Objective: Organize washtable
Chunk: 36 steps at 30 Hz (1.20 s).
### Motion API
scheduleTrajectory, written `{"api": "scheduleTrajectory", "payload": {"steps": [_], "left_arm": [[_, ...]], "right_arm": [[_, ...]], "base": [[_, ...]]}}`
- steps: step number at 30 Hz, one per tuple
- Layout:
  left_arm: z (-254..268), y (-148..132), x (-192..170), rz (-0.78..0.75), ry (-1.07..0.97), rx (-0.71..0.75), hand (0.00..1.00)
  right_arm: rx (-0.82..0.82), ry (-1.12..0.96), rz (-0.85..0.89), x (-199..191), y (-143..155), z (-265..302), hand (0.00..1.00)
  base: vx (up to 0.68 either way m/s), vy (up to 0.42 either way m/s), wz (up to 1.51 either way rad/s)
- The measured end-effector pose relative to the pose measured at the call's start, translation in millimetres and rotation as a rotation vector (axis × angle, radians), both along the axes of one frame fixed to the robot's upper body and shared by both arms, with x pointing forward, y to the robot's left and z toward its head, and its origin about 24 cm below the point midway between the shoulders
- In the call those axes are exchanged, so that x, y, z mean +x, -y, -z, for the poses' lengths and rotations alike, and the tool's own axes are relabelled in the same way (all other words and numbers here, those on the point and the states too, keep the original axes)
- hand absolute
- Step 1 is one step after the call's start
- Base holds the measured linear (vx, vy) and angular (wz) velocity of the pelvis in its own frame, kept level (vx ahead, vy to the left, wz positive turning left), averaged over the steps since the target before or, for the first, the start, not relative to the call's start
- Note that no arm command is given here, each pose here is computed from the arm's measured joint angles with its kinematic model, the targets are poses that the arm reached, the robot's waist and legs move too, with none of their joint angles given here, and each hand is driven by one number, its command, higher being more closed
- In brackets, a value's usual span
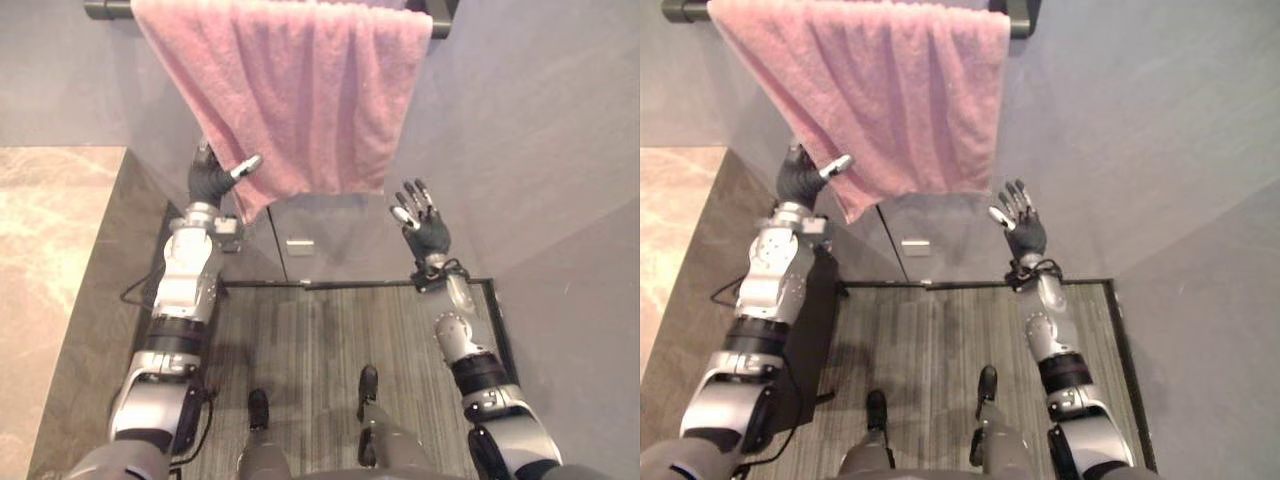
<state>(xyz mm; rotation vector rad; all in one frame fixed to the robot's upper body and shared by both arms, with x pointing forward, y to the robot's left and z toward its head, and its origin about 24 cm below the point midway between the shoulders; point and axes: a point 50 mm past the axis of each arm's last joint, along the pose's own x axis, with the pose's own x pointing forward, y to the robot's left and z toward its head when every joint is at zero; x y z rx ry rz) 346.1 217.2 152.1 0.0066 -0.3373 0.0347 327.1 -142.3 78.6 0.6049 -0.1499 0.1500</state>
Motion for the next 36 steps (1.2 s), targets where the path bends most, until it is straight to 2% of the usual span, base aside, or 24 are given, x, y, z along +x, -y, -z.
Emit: {"api": "scheduleTrajectory", "payload": {"steps": [4, 8, 11, 13, 16, 18, 20, 21, 25, 31, 36], "left_arm": [[29.0, -19.8, -16.7, -0.069, -0.079, -0.005, 0.0], [57.8, -27.9, -35.0, -0.116, -0.156, -0.009, 0.0], [112.0, -27.3, -69.0, -0.132, -0.325, -0.063, 0.0], [156.1, -16.2, -106.3, -0.085, -0.489, -0.144, 0.0], [195.5, 4.9, -150.1, 0.018, -0.677, -0.202, 0.0], [217.4, 27.2, -179.2, 0.108, -0.797, -0.258, 0.0], [225.6, 47.7, -191.1, 0.191, -0.848, -0.298, 0.0], [224.0, 62.7, -192.4, 0.247, -0.843, -0.329, 0.0], [196.2, 83.1, -174.4, 0.388, -0.707, -0.391, 0.0], [133.8, 112.4, -109.6, 0.492, -0.423, -0.411, 0.0], [79.8, 124.5, -76.9, 0.494, -0.191, -0.453, 0.0]], "right_arm": [[-0.004, -0.098, 0.019, -18.4, 10.0, 30.7, 0.0], [-0.013, -0.186, 0.072, -39.5, 25.0, 56.9, 0.0], [-0.017, -0.295, 0.103, -66.7, 36.7, 86.1, 0.0], [0.007, -0.364, 0.087, -88.6, 33.4, 105.8, 0.0], [0.024, -0.463, 0.018, -115.5, 20.5, 128.2, 0.0], [0.03, -0.542, -0.104, -136.8, -2.9, 143.1, 0.0], [0.012, -0.555, -0.221, -142.6, -20.0, 145.3, 0.0], [0.001, -0.533, -0.3, -139.4, -32.0, 141.4, 0.0], [0.033, -0.35, -0.442, -120.9, -62.8, 106.0, 0.0], [0.079, 0.038, -0.444, -69.8, -76.7, 18.8, 0.0], [0.101, 0.215, -0.422, -43.0, -89.9, -32.5, 0.0]], "base": [[0.04, 0.045, 0.0], [0.04, 0.047, -0.02], [0.05, 0.049, -0.01], [0.04, 0.047, 0.0], [0.03, 0.047, -0.01], [0.01, 0.039, -0.04], [0.0, 0.007, -0.16], [0.02, -0.004, -0.07], [0.06, -0.027, -0.03], [0.01, -0.011, -0.01], [0.05, -0.005, -0.02]]}}
